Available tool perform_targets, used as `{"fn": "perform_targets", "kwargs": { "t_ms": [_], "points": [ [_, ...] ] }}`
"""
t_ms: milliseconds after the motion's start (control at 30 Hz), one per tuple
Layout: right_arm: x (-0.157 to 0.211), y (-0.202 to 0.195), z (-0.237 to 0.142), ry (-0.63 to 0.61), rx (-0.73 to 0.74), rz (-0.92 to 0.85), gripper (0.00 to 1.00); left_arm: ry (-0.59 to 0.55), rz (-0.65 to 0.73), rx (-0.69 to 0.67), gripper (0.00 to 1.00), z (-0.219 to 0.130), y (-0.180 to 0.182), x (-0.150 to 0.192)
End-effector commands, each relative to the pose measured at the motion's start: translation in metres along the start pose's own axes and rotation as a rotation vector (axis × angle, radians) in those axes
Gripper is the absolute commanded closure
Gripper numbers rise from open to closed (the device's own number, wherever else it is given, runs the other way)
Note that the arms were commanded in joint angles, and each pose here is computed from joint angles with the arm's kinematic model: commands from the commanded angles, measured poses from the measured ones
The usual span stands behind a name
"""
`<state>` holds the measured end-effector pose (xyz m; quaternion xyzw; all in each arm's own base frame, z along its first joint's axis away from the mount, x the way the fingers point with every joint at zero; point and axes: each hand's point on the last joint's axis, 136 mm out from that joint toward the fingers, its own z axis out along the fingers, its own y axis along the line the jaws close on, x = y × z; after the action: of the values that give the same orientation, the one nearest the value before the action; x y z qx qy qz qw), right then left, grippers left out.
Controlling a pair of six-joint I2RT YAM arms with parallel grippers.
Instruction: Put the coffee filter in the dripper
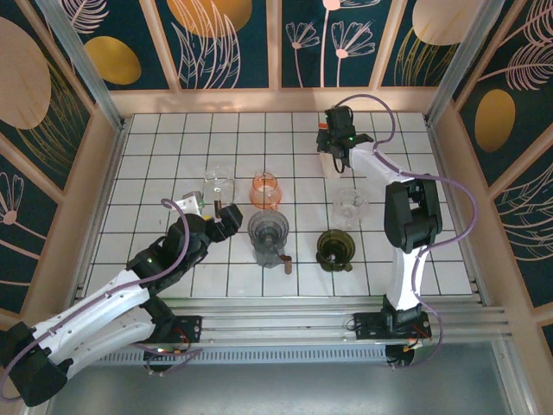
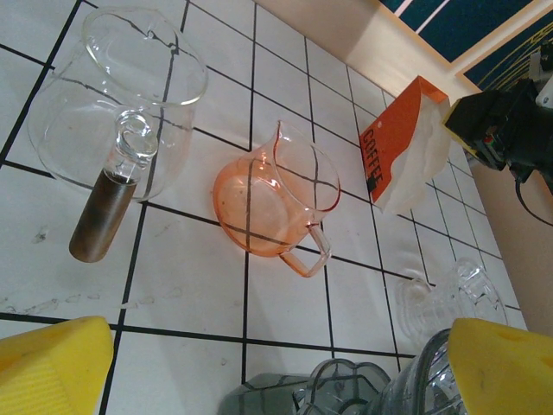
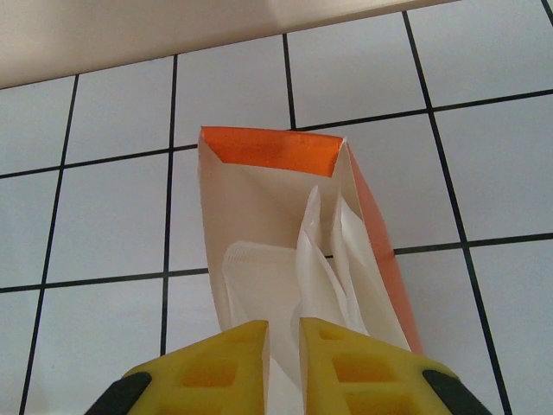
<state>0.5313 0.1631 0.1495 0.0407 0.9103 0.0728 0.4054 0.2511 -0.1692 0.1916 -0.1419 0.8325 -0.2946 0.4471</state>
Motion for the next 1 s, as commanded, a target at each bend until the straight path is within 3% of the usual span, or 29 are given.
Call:
{"fn": "perform_targets", "kwargs": {
  "t_ms": [0, 800, 967],
  "points": [
    [-0.006, -0.007, 0.005, -0.005, 0.034, 0.025, 0.83, -0.018, 0.003, -0.001, 0.01, -0.002, 0.002, -0.002],
    [0.001, -0.016, 0.022, 0.021, 0.097, 0.006, 0.85, -0.023, 0.009, -0.009, 0.01, -0.002, 0.004, -0.002],
    [-0.002, -0.015, 0.02, 0.014, 0.097, 0.002, 0.92, -0.021, 0.007, -0.011, 0.01, -0.001, 0.005, -0.001]
  ]
}}
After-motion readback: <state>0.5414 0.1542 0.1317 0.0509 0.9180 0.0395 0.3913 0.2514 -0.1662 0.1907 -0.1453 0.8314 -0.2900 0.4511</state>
